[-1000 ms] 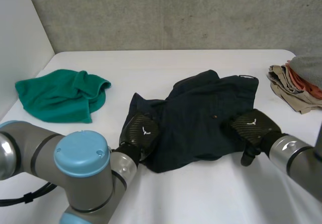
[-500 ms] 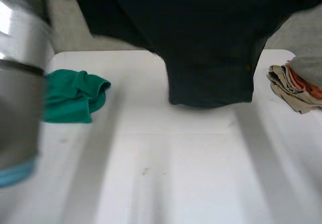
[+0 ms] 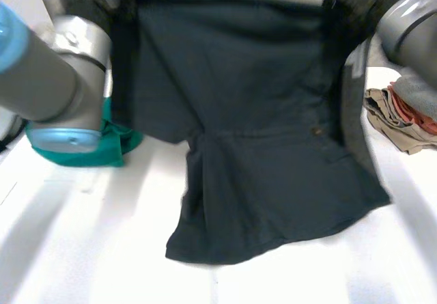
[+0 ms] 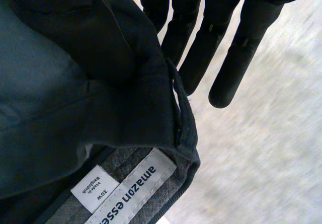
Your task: Fold the laundry.
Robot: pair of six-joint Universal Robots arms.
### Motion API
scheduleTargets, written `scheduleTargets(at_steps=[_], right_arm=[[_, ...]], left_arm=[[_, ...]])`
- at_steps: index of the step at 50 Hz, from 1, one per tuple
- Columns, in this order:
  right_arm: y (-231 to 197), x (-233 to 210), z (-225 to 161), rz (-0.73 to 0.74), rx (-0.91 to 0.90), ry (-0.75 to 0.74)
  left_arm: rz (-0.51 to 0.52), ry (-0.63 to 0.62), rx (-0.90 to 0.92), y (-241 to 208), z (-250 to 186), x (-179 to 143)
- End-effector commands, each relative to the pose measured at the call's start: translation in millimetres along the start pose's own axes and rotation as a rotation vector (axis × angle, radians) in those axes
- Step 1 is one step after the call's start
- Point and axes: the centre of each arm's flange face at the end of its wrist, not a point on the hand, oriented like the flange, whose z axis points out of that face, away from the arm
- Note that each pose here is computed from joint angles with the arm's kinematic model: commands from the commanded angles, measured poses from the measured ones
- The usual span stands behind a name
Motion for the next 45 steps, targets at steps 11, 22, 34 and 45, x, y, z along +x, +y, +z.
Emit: scheduleTargets(at_steps=[11, 22, 34, 45], right_arm=[[106, -27, 92, -0.081, 0.115, 0.263], [31, -15, 33, -0.145, 0.015, 0.106], [73, -26, -59, -0.155, -0.324, -0.234], [154, -33, -120, -0.159, -0.405, -0.434]], left_arm=[[-0.034, 0.054, 0.015, 121, 40, 54], [-0.057, 0.077, -0.045, 42, -12, 51], [-0.035, 0.342, -0.417, 3, -158, 57], [0.030, 0.520, -0.703, 46, -252, 70]])
